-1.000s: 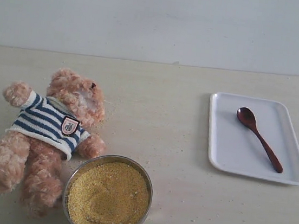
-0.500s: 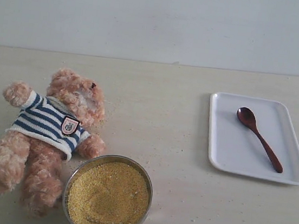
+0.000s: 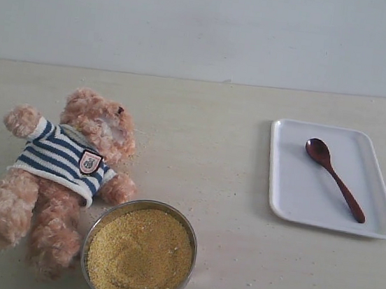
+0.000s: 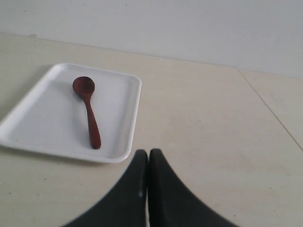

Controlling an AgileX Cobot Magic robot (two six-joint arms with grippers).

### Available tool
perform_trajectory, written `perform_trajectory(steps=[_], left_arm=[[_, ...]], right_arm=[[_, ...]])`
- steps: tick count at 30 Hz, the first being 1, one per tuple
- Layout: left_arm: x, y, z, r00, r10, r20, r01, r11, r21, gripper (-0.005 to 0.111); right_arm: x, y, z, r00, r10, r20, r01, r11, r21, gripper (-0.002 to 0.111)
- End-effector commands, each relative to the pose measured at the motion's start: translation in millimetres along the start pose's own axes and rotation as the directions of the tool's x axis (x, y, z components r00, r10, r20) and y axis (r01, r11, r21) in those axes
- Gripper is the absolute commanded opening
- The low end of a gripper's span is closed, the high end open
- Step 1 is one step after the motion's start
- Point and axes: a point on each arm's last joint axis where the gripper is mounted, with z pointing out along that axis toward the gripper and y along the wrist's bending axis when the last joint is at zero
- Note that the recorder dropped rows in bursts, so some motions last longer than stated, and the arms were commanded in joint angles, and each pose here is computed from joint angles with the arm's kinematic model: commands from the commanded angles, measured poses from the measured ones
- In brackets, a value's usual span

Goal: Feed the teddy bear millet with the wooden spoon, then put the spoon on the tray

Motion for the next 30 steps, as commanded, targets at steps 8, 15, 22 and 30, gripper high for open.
perform_trajectory(steps=[8,15,22,30], left_arm=[[0,0.7,0,1.000,-0.010,0.006,0.010,1.000,-0.011,0.005],[6,6.0,0,0.986,-0.161,-0.041,0.158,0.985,-0.076,0.005],[10,14.8,-1,0.916,-0.401,-0.021,0.391,0.902,-0.184,0.005],[9,9.3,-1,0.967,-0.248,-0.061,0.242,0.966,-0.091,0.005]], right_arm=[[-1,0,0,1.000,0.004,0.008,-0.004,1.000,0.006,0.000],[-1,0,0,1.000,0.004,0.008,-0.004,1.000,0.006,0.000],[-1,0,0,1.000,0.004,0.008,-0.004,1.000,0.006,0.000],[-1,0,0,1.000,0.004,0.008,-0.004,1.000,0.006,0.000]])
